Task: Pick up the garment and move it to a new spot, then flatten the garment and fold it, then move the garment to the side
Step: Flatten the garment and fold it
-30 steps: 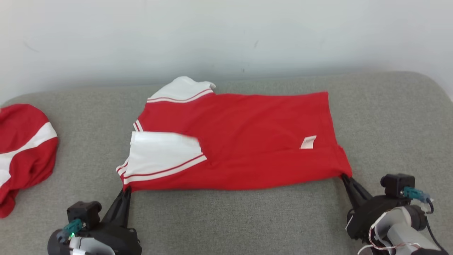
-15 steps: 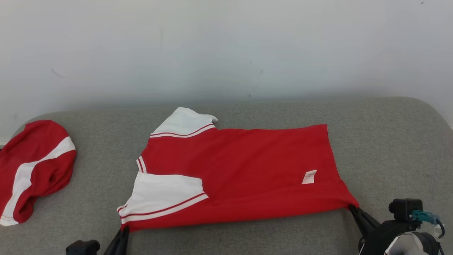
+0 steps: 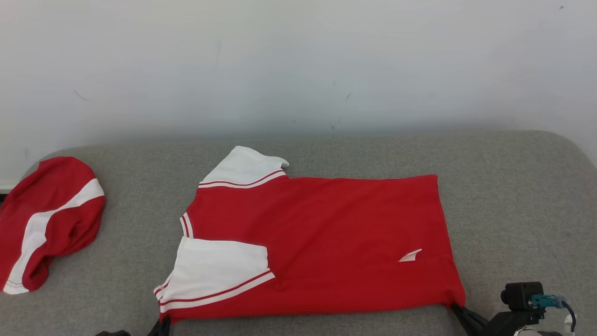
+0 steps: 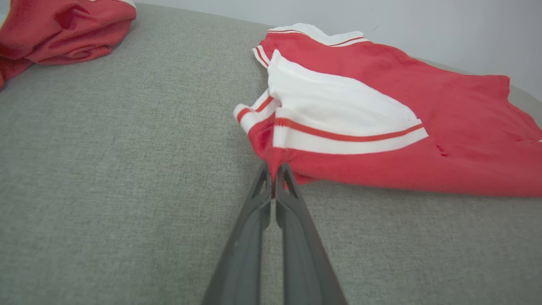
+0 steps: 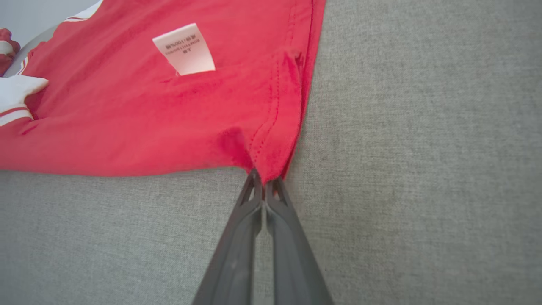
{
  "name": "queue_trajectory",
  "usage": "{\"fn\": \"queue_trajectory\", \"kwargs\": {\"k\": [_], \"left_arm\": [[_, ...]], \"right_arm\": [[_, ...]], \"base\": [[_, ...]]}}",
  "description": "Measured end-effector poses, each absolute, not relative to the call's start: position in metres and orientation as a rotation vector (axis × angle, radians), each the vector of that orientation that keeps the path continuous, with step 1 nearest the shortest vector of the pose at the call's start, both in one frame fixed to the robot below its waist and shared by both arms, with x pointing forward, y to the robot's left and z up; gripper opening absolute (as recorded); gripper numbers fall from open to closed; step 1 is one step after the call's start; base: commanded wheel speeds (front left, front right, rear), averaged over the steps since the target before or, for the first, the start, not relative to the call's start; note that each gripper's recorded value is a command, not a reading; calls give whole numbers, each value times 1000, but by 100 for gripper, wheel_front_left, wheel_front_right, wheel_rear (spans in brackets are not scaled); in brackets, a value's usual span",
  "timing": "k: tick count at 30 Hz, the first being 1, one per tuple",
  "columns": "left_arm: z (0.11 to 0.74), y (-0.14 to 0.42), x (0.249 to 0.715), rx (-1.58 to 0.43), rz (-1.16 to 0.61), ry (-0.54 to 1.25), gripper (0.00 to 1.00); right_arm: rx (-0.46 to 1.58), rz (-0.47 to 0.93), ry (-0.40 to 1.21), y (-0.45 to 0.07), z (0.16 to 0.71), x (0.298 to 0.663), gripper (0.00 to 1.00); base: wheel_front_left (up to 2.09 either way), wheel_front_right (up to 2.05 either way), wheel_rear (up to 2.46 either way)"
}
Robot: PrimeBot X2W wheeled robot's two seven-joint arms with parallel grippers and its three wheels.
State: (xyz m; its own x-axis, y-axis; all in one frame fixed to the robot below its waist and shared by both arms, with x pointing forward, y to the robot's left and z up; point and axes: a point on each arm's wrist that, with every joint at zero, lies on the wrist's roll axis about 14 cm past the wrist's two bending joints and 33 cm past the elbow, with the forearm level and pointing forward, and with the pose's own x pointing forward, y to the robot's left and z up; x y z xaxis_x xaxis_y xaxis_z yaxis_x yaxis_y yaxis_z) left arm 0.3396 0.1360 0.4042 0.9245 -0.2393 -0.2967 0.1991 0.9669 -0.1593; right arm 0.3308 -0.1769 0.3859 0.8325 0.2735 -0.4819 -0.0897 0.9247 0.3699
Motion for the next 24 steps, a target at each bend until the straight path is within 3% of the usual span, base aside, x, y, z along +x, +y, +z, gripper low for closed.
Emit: {"fn": "queue_trajectory", "kwargs": {"k": [8,9,10,11,12,24], "left_arm": [[395,137,334,-134,-214,352,0],[393,139,333,-130,-206,357,33],[393,141,334,-125,-196,353,33],[394,142,335,-126,-187,344,100],[396,143,337,-128,-177,334,100],[436,159,362,-98,-110,170,100]], "right_arm": [[340,194,582,-177,382,329,0],[340,189,581,-179,382,330,0],[343,181,575,-181,382,330,0],[350,175,560,-182,385,332,49],[350,171,548,-183,386,334,98],[395,141,349,-194,431,361,100]], "base": [[0,0,0],[0,0,0],[0,0,0],[0,0,0],[0,0,0],[0,0,0]]}}
